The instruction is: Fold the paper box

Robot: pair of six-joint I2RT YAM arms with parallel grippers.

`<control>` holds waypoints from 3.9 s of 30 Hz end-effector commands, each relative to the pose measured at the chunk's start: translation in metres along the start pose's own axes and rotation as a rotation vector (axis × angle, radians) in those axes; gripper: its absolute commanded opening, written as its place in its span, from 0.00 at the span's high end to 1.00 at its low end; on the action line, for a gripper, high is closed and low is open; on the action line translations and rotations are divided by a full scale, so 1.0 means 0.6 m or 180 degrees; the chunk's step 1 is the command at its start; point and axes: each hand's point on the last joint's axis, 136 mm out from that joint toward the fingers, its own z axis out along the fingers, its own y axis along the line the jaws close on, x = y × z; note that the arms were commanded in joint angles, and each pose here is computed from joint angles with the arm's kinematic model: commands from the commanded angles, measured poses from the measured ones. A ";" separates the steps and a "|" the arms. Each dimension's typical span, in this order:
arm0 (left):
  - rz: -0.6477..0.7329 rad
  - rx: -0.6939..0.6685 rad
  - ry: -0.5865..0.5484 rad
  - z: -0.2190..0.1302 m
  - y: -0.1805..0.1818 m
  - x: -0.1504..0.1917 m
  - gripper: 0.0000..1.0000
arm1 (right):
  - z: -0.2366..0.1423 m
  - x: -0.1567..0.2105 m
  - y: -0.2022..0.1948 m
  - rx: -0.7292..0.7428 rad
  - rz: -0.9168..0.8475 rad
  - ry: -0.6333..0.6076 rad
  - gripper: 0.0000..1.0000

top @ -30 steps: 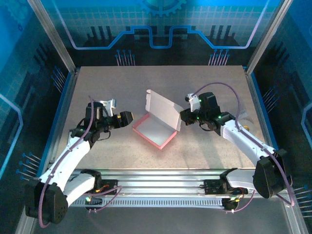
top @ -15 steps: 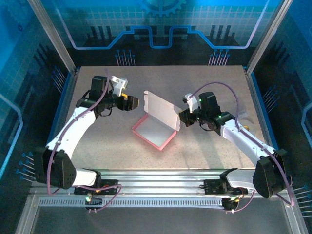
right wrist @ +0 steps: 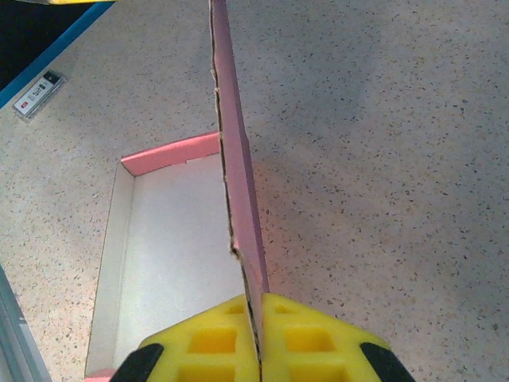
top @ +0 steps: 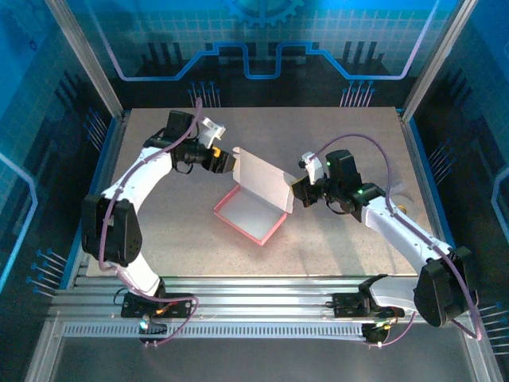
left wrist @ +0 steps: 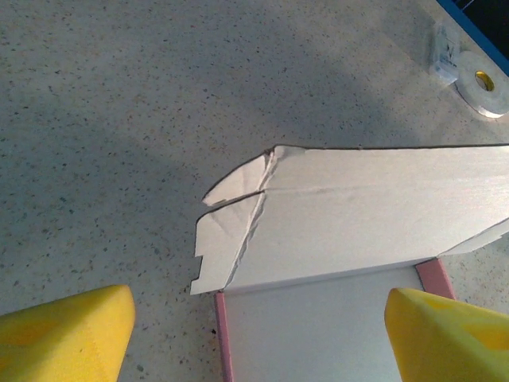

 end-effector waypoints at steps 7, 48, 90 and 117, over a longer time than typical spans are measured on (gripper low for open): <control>0.0117 0.0272 0.0010 0.024 -0.009 -0.015 0.17 | -0.007 -0.004 0.013 -0.0097 -0.0107 -0.0031 0.93; 0.0256 -0.0207 0.0293 0.067 -0.011 -0.014 0.84 | -0.001 0.008 -0.030 0.0351 0.0103 0.0064 0.93; -0.0930 -0.0974 -0.0512 0.016 -0.099 0.097 0.88 | 0.043 -0.011 -0.061 0.1495 0.0937 -0.0360 0.88; -0.1379 -0.0812 -0.0643 0.035 -0.155 0.144 0.89 | 0.043 0.042 -0.027 0.1324 0.1267 -0.0432 0.88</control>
